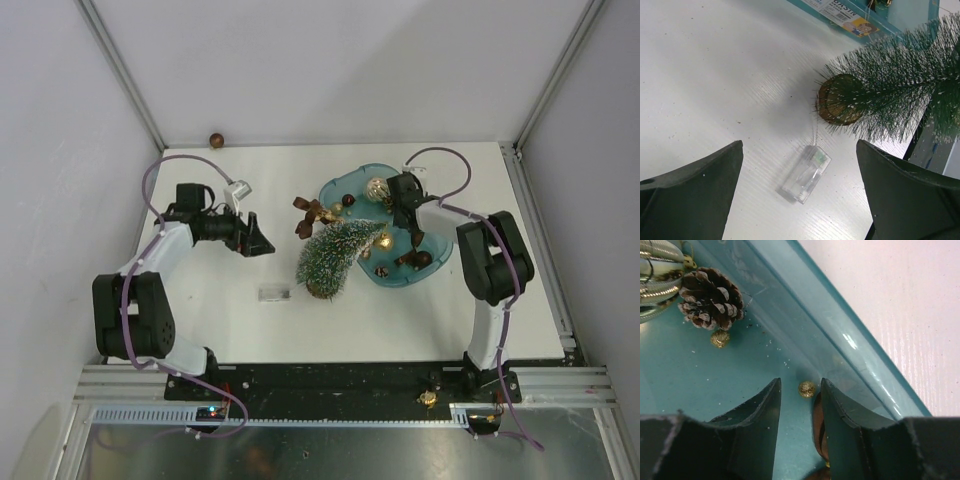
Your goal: Decorate the small christmas tree
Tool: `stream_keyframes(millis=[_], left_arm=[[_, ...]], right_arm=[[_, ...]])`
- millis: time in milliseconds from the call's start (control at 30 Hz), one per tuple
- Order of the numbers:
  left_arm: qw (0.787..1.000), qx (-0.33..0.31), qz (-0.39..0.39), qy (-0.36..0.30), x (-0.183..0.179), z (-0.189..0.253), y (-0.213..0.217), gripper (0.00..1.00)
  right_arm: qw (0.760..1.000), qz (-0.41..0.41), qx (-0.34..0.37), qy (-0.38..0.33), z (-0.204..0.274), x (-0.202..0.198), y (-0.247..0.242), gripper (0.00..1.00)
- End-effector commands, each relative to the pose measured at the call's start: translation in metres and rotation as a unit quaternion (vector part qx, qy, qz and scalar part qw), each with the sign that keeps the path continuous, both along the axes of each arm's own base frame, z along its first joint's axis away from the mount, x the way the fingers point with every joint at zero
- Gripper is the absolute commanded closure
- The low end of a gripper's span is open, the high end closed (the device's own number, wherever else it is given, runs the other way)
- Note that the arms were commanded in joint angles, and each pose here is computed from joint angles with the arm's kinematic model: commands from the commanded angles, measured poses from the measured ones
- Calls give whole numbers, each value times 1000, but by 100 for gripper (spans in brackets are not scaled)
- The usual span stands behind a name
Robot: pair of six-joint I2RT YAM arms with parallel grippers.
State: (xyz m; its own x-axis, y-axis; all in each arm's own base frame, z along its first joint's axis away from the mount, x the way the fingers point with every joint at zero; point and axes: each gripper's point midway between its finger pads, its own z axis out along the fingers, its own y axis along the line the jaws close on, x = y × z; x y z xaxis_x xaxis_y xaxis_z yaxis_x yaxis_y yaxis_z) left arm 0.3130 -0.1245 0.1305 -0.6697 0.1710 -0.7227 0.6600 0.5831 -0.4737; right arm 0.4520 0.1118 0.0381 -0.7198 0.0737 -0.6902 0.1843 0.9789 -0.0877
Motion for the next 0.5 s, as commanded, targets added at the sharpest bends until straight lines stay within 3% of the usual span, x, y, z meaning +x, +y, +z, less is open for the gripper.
stream_keyframes(millis=[0, 200, 467], left_arm=[[999, -11, -9, -34, 12, 12, 3, 0], [999, -12, -6, -34, 9, 12, 6, 0], [999, -15, -7, -37, 8, 13, 7, 0]], right_arm=[[1000, -8, -14, -7, 1, 10, 0, 59], [1000, 6, 10, 18, -10, 0, 12, 62], [999, 1, 43, 8, 30, -25, 7, 50]])
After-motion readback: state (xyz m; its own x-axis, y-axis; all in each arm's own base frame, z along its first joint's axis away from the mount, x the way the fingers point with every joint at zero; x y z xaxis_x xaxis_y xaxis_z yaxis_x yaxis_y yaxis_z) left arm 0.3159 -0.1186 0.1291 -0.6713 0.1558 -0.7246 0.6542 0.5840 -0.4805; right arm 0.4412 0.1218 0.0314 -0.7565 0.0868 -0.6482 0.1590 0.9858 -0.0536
